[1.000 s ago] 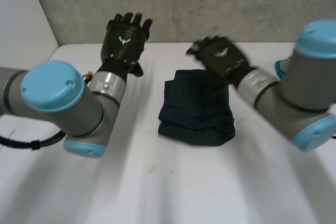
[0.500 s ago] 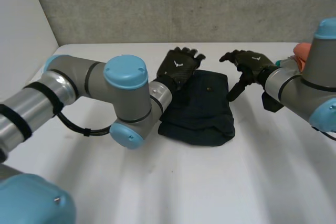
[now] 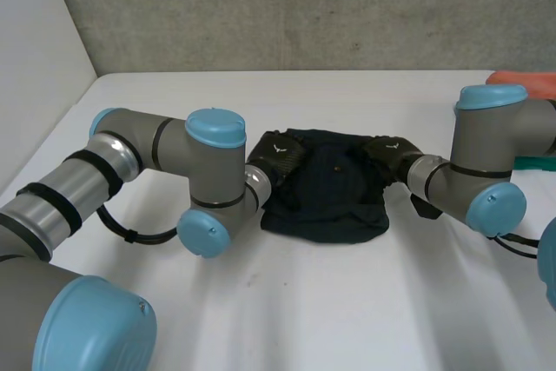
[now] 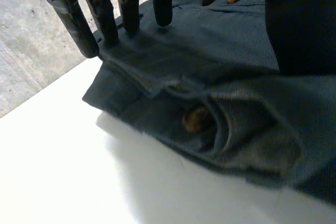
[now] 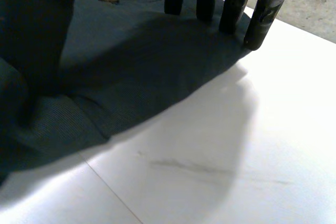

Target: Fold the laundry.

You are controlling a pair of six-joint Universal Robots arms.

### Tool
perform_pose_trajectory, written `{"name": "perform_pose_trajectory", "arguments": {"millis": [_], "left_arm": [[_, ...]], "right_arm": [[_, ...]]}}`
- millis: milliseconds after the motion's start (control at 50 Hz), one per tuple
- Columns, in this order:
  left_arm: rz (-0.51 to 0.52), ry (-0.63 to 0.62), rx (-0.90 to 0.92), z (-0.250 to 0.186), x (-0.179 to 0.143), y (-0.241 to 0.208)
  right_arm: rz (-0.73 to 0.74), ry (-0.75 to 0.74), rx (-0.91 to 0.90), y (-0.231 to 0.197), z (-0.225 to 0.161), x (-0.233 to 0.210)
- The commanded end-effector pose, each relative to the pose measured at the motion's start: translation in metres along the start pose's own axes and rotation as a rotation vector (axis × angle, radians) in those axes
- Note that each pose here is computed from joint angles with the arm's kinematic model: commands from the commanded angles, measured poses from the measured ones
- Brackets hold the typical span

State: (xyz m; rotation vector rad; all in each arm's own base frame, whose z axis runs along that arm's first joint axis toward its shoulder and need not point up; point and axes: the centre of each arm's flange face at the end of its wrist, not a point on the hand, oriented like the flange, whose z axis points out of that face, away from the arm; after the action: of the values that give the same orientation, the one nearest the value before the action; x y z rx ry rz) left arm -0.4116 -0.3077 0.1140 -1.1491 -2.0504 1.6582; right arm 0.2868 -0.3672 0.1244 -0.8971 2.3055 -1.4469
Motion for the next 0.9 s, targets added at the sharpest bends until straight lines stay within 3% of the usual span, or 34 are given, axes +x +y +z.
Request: {"name": "perform_pose_trajectory", "arguments": {"millis": [20,200,340,480,700,900], "left_arm": [[0.059,0.008,-0.024,0.0,0.003,0.009],[0.061,0.006,0.017,-0.003,-0.001,-0.008],[0.049,-0.029,0.11,-0.02,-0.015,-0.055],[-0.056,-0.062,0.179,-0.065,-0.041,-0.104],[-0.088,0.155,0.183,-0.131,-0.021,-0.117],[-0.12,0.287,0.193,-0.16,-0.016,-0.117]], "right_arm": [[-0.081,0.039,-0.01,0.001,0.002,0.004],[-0.147,0.043,0.058,-0.022,-0.01,-0.004],[-0.178,0.092,0.182,-0.059,-0.035,-0.003],[-0.203,0.239,0.308,-0.092,-0.078,0.005],[-0.165,0.172,0.181,-0.032,-0.111,-0.028],[-0.209,0.093,0.27,0.014,-0.105,-0.07]]}}
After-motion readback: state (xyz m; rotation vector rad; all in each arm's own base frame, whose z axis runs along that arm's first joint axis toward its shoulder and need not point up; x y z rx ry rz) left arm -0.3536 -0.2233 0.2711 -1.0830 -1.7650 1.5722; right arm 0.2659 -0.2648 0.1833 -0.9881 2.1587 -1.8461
